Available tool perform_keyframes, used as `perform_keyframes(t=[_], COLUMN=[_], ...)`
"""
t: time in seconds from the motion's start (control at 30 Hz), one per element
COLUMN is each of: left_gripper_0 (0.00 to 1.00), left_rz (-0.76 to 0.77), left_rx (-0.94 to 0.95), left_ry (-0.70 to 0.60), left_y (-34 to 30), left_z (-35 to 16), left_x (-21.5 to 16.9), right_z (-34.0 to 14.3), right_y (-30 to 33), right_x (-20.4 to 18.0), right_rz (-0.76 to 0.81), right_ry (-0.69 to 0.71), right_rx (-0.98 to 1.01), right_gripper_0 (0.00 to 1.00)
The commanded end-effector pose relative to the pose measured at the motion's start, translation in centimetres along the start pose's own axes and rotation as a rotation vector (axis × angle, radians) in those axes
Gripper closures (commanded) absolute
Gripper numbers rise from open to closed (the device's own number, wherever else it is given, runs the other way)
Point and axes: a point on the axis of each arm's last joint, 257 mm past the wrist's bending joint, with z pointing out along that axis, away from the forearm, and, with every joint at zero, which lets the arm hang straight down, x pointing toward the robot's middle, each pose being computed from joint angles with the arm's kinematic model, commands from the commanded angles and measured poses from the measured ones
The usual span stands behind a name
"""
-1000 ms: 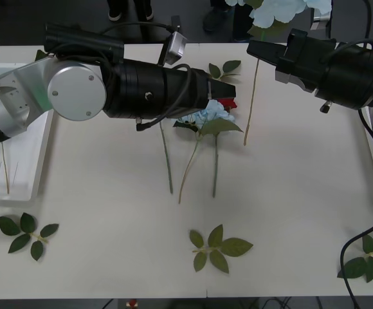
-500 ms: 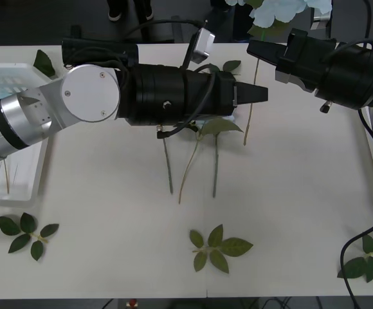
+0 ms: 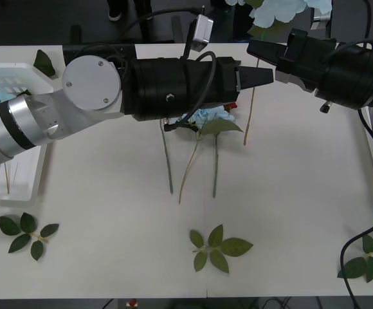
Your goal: Place the red flowers into the right box and the blue flowers into the left box. If a person shows an open palm, hand one flower to the person first, then continue sorting.
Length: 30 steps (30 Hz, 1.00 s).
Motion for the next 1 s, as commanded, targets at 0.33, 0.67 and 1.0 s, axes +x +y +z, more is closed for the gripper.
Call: perform_keyframes(t=[0.33, 0.67, 1.0], left_gripper_0=[0.0, 0.0, 0.0], left_rz=[0.034, -0.005, -0.016], left_rx=[0.032, 0.057, 0.057], left_ry=[0.009, 0.042, 0.041], left_y=[-1.4, -2.1, -1.8], left_z=[1.1, 2.8, 3.5], left_x=[0.1, 2.4, 2.6], right_z=[0.1, 0.1, 0.1], right_y=[1.1, 1.1, 1.2], right_x=[-0.3, -0.3, -0.3], right_rz=[-0.031, -0.032, -0.033], right_ry=[-0.003, -0.005, -0.006], right_rx=[-0.022, -0.024, -0.025], right_gripper_0=[1.0, 1.0, 1.0])
